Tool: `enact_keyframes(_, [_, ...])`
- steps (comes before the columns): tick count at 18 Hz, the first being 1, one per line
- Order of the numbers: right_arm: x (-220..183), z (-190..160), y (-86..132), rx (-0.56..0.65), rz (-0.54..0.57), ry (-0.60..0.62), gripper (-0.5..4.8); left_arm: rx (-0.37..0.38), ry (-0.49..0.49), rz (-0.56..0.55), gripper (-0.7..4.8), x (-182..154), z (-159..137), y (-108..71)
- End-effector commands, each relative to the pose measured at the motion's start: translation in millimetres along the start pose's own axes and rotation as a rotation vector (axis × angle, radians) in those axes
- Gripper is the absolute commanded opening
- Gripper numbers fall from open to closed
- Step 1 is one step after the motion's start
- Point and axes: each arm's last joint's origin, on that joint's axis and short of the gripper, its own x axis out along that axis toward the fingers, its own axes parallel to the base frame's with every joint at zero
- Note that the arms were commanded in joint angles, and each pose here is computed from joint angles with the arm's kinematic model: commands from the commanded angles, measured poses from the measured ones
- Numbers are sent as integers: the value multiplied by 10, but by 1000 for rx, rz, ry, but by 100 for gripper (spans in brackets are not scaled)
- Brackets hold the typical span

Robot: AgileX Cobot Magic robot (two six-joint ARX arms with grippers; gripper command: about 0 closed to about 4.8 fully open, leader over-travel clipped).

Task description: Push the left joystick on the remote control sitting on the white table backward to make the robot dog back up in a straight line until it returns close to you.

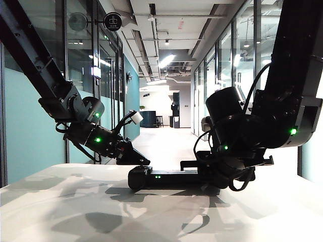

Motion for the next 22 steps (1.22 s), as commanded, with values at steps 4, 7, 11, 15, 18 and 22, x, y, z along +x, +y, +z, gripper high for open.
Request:
enact_keyframes(4, [-3,47,9,6,0,-27,147,-14,20,-2,-6,11,-14,-16])
enact_keyframes(7, [-3,47,9,6,0,-27,147,-23,32,34,-6,8,1,13])
enact_keyframes(11, [-3,47,9,5,0,-27,147,-143,35,231,-6,-5,81,149])
enact_keyframes(15, [-3,47,9,2,-1,-27,147,-253,-1,471,-6,-75,225,279])
enact_keyframes(18, [-3,47,9,1,0,-27,147,-340,17,640,-6,-213,415,324])
enact_keyframes(22, [-3,48,9,2,1,-27,150,-351,18,684,-6,-482,831,288])
